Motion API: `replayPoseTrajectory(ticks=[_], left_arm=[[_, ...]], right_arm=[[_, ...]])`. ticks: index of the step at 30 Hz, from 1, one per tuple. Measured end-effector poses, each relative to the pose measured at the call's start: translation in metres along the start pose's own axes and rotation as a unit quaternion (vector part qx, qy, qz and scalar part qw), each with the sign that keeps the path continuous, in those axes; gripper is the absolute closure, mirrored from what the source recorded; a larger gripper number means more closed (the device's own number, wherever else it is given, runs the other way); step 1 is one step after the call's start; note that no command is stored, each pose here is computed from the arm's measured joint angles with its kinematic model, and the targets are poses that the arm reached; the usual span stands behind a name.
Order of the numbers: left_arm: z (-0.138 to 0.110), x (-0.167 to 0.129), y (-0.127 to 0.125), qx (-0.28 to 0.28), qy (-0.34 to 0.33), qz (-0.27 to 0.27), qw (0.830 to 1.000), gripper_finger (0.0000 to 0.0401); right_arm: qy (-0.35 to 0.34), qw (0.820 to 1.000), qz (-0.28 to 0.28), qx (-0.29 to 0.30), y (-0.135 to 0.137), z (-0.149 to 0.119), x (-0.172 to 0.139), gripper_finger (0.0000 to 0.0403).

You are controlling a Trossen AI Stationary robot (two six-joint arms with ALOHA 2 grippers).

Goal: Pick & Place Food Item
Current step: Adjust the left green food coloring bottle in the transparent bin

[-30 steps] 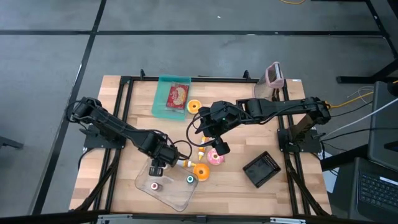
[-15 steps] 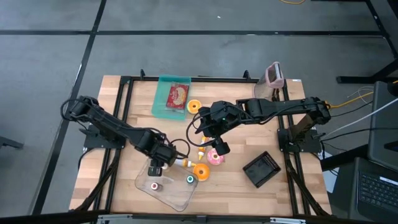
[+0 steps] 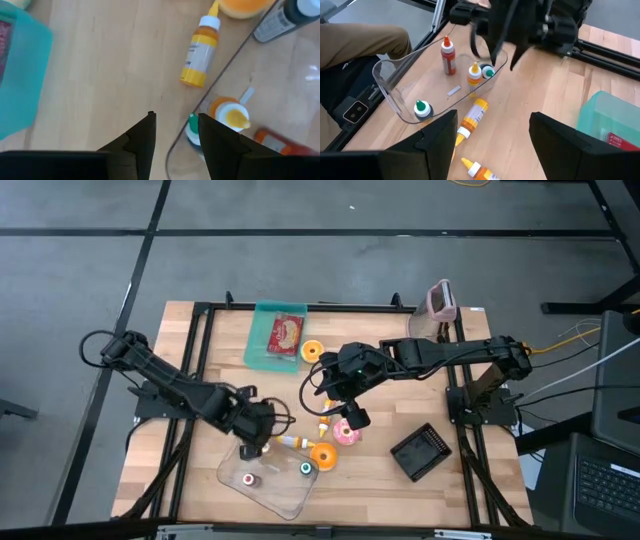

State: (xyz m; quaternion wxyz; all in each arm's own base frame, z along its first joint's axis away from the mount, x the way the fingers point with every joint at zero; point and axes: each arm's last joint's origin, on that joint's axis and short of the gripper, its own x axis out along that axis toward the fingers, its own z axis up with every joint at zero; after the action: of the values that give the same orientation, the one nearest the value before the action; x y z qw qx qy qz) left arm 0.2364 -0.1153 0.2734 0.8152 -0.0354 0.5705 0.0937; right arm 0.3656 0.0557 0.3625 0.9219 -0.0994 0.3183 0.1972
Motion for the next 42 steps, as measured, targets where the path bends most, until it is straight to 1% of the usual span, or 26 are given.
replayPoseTrajectory(ticks=[3, 7, 11, 14, 15, 16, 18, 20, 22, 24, 26, 28, 30, 32, 34, 37, 40, 42], left_arm=[[-0.008, -0.004, -0.011, -0.016, -0.020, 0.012, 1.000, 0.0260], [-0.016, -0.003, -0.024, -0.017, -0.018, 0.010, 1.000, 0.0260], [-0.019, -0.002, -0.028, -0.005, -0.017, 0.010, 1.000, 0.0260], [-0.018, -0.002, -0.027, -0.008, -0.038, 0.031, 0.999, 0.0260], [-0.018, -0.003, -0.028, -0.010, -0.052, 0.044, 0.998, 0.0260], [-0.019, -0.004, -0.028, -0.010, -0.071, 0.060, 0.996, 0.0260], [-0.020, -0.006, -0.031, -0.010, -0.112, 0.089, 0.990, 0.0260], [-0.023, -0.010, -0.035, -0.017, -0.160, 0.119, 0.980, 0.0260], [-0.029, -0.015, -0.041, -0.023, -0.216, 0.145, 0.965, 0.0260], [-0.041, -0.023, -0.051, -0.019, -0.274, 0.156, 0.949, 0.0260], [-0.058, -0.032, -0.057, -0.015, -0.333, 0.160, 0.929, 0.0260], [-0.077, -0.041, -0.057, -0.018, -0.384, 0.156, 0.910, 0.0260], [-0.097, -0.045, -0.050, -0.027, -0.414, 0.141, 0.899, 0.0260], [-0.117, -0.046, -0.043, -0.042, -0.442, 0.108, 0.890, 0.0260], [-0.134, -0.044, -0.035, -0.044, -0.464, 0.079, 0.881, 0.0260], [-0.152, -0.038, -0.024, -0.033, -0.492, 0.053, 0.868, 0.0260], [-0.162, -0.032, -0.014, -0.016, -0.519, 0.049, 0.853, 0.0260], [-0.165, -0.028, -0.008, -0.006, -0.539, 0.054, 0.840, 0.0260]], right_arm=[[0.002, 1.000, 0.000, 0.000, 0.000, 0.000, 0.000, 0.0158], [0.002, 1.000, -0.001, -0.001, 0.000, 0.000, 0.000, 0.0158], [0.002, 1.000, -0.001, -0.002, 0.000, 0.000, 0.000, 0.0158], [-0.007, 1.000, -0.004, -0.001, 0.000, 0.001, 0.000, 0.0158], [-0.009, 1.000, -0.013, -0.002, -0.001, 0.002, 0.000, 0.0158], [-0.012, 0.999, -0.035, -0.002, -0.002, 0.003, 0.000, 0.0158], [-0.015, 0.995, -0.102, 0.002, -0.007, 0.006, -0.001, 0.0158], [-0.018, 0.986, -0.163, 0.017, -0.015, 0.007, -0.003, 0.0158], [-0.017, 0.981, -0.190, 0.042, -0.024, 0.005, -0.004, 0.0158], [-0.016, 0.978, -0.196, 0.066, -0.032, 0.002, -0.004, 0.0158], [-0.021, 0.979, -0.184, 0.082, -0.039, -0.001, -0.004, 0.0158], [-0.054, 0.978, -0.177, 0.094, -0.048, 0.001, -0.002, 0.0158], [-0.072, 0.977, -0.162, 0.115, -0.057, -0.005, 0.003, 0.0158], [-0.102, 0.975, -0.138, 0.141, -0.068, -0.013, 0.013, 0.0158], [-0.101, 0.973, -0.096, 0.185, -0.076, -0.027, 0.025, 0.0158], [-0.092, 0.961, -0.023, 0.259, -0.086, -0.046, 0.045, 0.0158], [-0.077, 0.946, 0.034, 0.312, -0.092, -0.058, 0.073, 0.0158], [-0.080, 0.936, 0.075, 0.333, -0.095, -0.065, 0.092, 0.0158]])
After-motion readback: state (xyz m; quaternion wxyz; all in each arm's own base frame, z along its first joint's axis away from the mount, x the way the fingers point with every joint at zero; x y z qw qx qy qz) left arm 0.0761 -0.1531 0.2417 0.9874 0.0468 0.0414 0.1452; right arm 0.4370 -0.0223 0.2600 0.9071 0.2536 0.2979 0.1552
